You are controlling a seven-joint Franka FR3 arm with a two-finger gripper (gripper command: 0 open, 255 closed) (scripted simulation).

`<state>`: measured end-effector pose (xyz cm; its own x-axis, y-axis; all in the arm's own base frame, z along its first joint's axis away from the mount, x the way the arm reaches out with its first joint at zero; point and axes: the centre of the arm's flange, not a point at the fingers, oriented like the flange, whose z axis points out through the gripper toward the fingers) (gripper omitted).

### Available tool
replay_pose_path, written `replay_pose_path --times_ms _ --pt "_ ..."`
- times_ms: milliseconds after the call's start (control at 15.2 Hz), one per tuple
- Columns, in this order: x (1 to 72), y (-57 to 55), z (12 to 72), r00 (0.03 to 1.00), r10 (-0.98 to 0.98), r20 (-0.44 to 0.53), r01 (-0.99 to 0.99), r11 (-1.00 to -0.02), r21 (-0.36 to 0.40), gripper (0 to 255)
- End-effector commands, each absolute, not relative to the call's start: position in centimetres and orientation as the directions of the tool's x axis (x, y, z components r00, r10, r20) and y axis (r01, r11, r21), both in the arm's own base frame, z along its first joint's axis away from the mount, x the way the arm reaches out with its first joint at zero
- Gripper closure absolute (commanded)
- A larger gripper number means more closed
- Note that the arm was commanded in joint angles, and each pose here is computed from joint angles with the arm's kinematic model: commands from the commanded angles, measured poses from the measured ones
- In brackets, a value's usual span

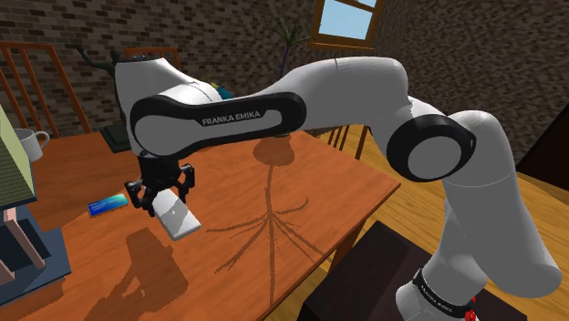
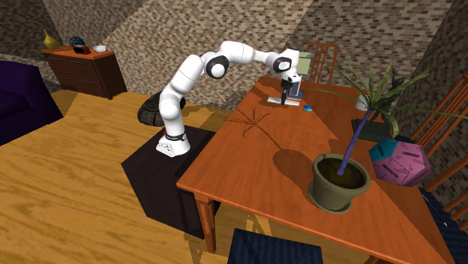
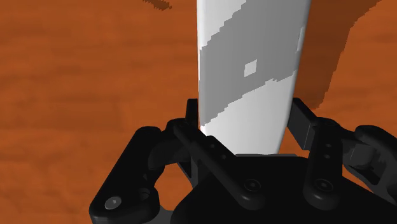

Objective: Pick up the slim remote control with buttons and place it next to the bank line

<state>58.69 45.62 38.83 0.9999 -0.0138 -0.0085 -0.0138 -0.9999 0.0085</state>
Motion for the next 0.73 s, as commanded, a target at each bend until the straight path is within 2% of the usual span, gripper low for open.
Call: replay_pose_path --times_ms 0,660 --pt "58.6 45.6 37.8 1.0 -0.014 -0.008 -0.014 -1.0 0.008 255" --pt "58.6 45.6 34.0 1.0 -0.014 -0.008 -0.014 -1.0 0.008 255"
